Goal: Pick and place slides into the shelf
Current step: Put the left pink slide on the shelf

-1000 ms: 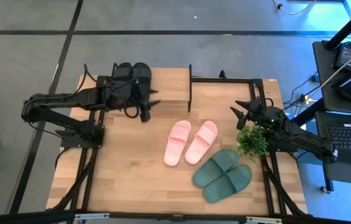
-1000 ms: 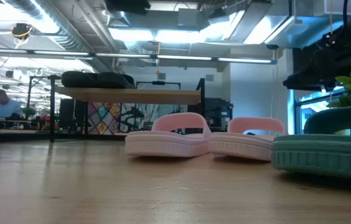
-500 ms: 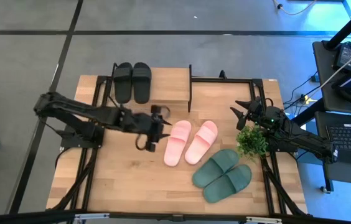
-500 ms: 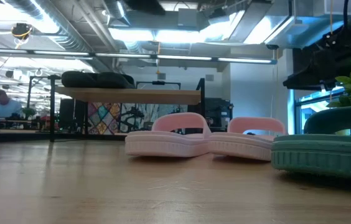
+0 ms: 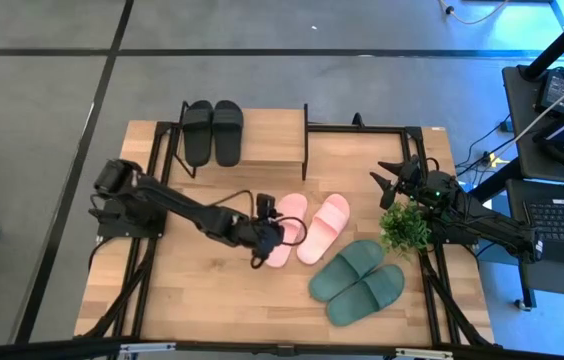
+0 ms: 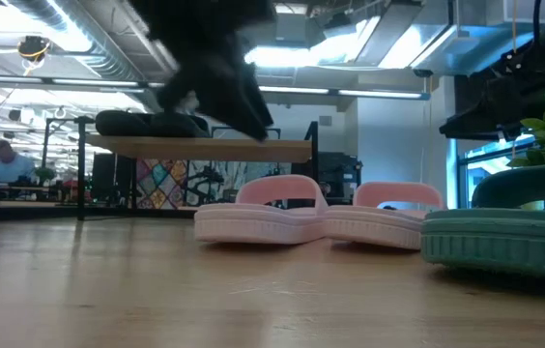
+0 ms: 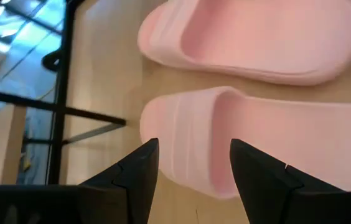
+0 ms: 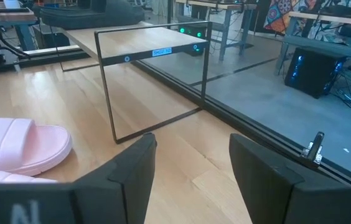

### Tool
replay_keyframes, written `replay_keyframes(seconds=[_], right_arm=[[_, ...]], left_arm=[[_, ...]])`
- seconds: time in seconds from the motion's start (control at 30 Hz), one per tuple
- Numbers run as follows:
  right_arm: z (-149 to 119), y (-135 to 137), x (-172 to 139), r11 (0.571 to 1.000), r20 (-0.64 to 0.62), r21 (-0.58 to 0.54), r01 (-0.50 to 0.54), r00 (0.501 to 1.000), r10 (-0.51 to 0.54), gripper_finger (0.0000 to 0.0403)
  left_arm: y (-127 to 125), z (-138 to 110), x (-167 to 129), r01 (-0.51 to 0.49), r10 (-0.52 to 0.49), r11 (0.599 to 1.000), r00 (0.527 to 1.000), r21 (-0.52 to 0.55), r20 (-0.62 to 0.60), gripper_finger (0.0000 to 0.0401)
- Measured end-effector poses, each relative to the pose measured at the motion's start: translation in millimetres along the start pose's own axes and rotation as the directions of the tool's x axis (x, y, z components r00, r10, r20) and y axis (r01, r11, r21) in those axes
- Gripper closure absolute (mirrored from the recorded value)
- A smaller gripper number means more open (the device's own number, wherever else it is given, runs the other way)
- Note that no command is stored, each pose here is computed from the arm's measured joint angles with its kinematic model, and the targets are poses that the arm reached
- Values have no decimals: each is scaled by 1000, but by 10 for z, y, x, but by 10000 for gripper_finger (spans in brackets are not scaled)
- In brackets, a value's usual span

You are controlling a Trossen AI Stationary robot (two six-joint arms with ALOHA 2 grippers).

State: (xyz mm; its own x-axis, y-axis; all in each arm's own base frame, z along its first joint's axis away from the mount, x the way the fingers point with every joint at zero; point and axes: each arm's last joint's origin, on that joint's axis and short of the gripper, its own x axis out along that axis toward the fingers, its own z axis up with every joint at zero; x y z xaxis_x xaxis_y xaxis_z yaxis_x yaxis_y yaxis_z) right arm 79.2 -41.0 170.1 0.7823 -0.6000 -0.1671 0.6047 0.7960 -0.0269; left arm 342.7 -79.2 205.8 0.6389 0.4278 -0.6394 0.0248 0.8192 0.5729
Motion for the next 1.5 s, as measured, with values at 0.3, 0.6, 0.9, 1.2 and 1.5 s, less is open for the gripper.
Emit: replay_keyframes(seconds=[0.3,0.6,0.9,1.2,1.5], right_arm=[[0,0,0,1000,0,0,0,1000,0,197],[0,0,0,1000,-1,0,0,1000,0,197],[0,0,0,1000,-1,0,0,1000,0,197],[0,0,0,1000,0,0,0,1000,0,197],[-1,0,0,1000,-1,0,0,1000,0,197]], left_arm=[[-221,-110,366,-71,75,997,993,41,-87,211],[-126,-195,565,-146,144,989,979,-3,-145,211],[-30,-212,640,-109,87,982,986,-156,-142,279],[2,-210,664,-58,30,974,991,-220,-127,388],[314,167,262,10,-43,971,990,-237,-134,397]])
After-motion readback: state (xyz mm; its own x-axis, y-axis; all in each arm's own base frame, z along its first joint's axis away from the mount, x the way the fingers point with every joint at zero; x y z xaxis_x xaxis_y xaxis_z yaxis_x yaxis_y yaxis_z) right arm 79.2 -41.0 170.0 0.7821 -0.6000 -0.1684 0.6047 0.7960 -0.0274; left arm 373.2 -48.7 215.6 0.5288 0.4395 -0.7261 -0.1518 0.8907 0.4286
